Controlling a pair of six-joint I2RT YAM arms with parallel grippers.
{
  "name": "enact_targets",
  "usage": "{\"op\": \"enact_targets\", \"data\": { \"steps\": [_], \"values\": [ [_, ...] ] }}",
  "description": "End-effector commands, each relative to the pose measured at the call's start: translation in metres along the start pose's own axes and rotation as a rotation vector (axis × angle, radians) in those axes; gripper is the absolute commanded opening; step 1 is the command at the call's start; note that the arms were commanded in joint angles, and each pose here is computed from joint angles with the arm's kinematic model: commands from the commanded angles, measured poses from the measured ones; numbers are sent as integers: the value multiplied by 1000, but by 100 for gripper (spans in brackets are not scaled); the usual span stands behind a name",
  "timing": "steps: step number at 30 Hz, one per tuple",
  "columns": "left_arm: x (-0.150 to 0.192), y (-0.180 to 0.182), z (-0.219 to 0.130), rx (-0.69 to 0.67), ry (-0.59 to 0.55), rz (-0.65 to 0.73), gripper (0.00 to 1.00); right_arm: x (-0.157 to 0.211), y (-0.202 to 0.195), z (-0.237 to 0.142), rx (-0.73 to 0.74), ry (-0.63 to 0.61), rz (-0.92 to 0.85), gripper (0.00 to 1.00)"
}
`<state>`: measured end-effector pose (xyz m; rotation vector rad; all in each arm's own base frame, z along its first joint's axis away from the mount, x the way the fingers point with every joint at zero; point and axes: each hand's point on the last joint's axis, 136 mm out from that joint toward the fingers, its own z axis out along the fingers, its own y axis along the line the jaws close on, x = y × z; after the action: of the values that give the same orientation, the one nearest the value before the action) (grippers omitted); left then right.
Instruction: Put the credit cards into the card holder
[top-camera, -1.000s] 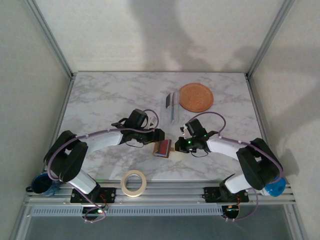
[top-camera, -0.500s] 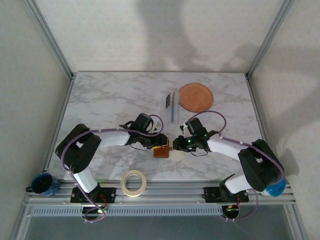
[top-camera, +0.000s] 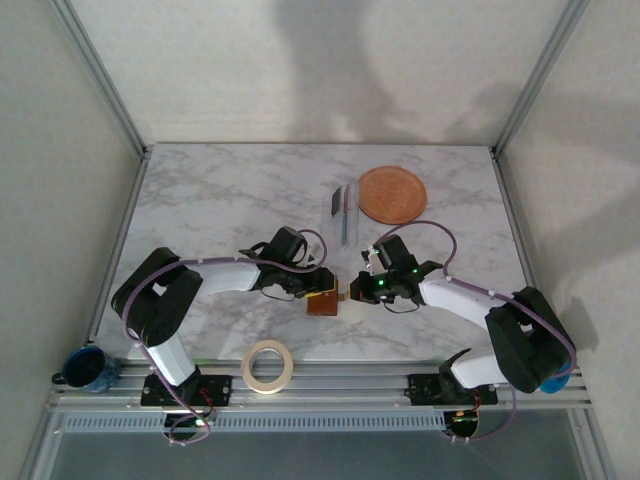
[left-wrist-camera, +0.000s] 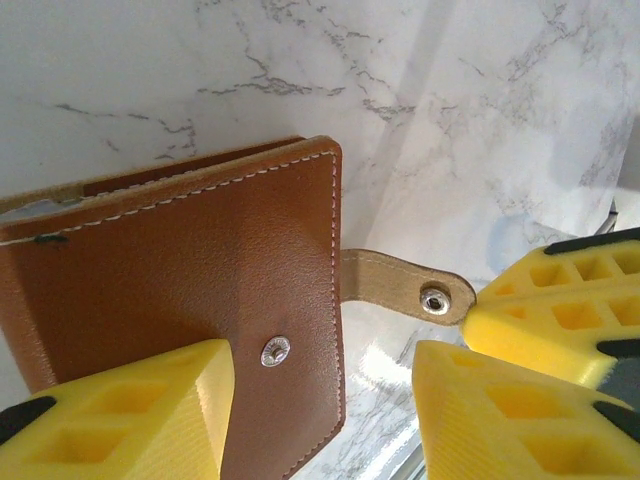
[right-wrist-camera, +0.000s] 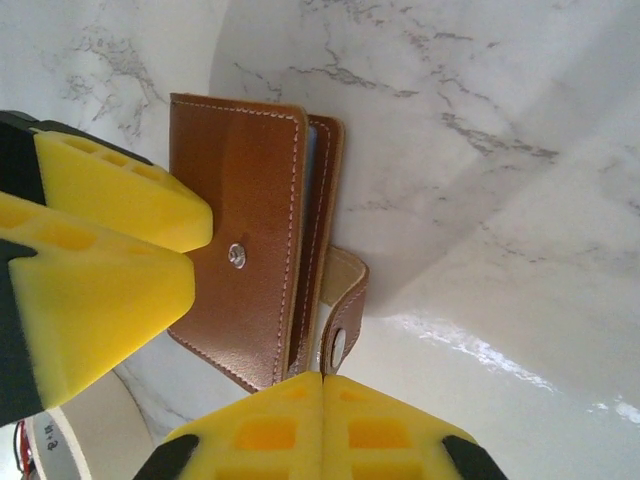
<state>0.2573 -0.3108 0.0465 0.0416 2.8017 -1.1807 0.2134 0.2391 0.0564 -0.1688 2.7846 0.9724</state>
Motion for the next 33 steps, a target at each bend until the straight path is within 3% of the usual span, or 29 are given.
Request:
{"op": "enact_targets", "data": {
  "steps": [1, 5, 7, 8, 10, 18, 24, 33],
  "values": [
    [-7, 7, -3, -42, -41, -14, 48, -6, 17, -5, -63, -6, -13, 0],
    [-12, 5, -13, -34, -66, -22, 41, -7, 25, -3, -107, 1, -13, 0],
    [-12, 4, -15, -31, -69, -21, 45, -8, 33, -3, -142, 3, -22, 0],
    [-12, 2, -17, -24, -68, -14, 48, -8, 35, -3, -155, 4, -28, 5],
    [-10, -3, -19, -5, -64, -3, 50, -8, 35, -2, -151, 11, -25, 30],
    [-2, -16, -14, -22, -28, 49, 50, -9, 21, -22, -98, -26, -12, 46],
    [0, -17, -4, -51, -19, 56, 47, -13, 4, -40, -78, -49, 54, 47],
    [6, -24, 20, -61, 29, 69, 46, -9, -2, -36, -119, -28, 99, 48]
  ]
}}
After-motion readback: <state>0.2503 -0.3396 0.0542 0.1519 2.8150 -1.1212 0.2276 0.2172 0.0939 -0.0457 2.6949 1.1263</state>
